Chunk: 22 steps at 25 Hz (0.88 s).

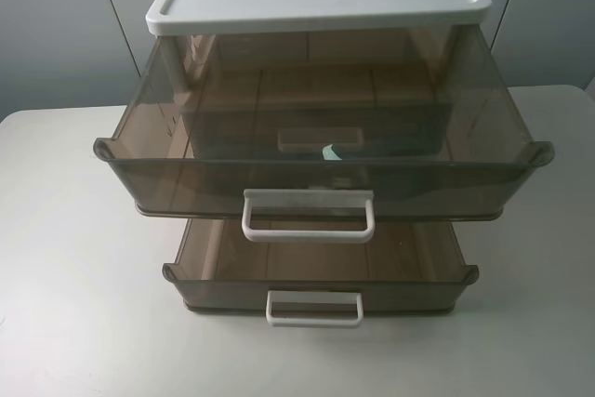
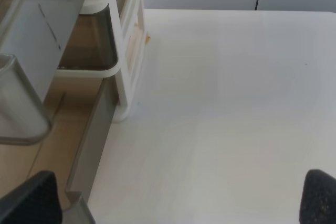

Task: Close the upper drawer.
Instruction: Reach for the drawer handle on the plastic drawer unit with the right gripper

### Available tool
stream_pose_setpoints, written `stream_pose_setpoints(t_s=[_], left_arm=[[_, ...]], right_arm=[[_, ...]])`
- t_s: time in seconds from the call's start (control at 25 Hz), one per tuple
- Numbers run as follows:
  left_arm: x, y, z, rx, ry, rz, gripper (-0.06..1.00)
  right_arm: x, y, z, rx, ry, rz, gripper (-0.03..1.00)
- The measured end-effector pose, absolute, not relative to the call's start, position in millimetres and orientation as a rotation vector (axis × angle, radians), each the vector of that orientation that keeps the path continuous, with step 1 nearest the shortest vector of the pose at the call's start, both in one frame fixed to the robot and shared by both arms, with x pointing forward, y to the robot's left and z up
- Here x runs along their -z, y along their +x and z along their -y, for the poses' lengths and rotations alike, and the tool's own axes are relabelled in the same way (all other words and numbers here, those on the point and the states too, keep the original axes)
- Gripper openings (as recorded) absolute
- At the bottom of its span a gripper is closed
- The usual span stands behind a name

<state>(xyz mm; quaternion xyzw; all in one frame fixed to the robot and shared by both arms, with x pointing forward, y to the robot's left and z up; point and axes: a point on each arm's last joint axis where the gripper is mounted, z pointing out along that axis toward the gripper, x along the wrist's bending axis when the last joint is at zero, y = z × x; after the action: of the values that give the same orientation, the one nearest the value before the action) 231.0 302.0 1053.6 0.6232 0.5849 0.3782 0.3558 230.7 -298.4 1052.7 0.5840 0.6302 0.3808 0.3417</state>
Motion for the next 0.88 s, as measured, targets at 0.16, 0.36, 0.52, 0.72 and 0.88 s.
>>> stream_pose_setpoints(t_s=[0.16, 0.36, 0.52, 0.72, 0.88], left_arm=[[-1053.6, 231.0, -302.0, -0.977, 1.61, -1.511, 0.74], [-1053.6, 231.0, -302.0, -0.977, 1.61, -1.511, 0.74], [-1053.6, 231.0, -302.0, -0.977, 1.61, -1.511, 0.74], [-1053.6, 231.0, -302.0, -0.977, 1.61, -1.511, 0.74], [-1053.6, 231.0, -302.0, -0.977, 1.61, -1.511, 0.74]], right_arm=[[-1052.7, 230.7, 298.4, -0.99, 1.519, -1.639, 0.69], [-1052.7, 230.7, 298.4, -0.99, 1.519, -1.639, 0.69], [-1052.7, 230.7, 298.4, -0.99, 1.519, -1.639, 0.69], [-1052.7, 230.7, 298.4, -0.99, 1.519, -1.639, 0.69], [-1052.7, 230.7, 298.4, -0.99, 1.519, -1.639, 0.69]])
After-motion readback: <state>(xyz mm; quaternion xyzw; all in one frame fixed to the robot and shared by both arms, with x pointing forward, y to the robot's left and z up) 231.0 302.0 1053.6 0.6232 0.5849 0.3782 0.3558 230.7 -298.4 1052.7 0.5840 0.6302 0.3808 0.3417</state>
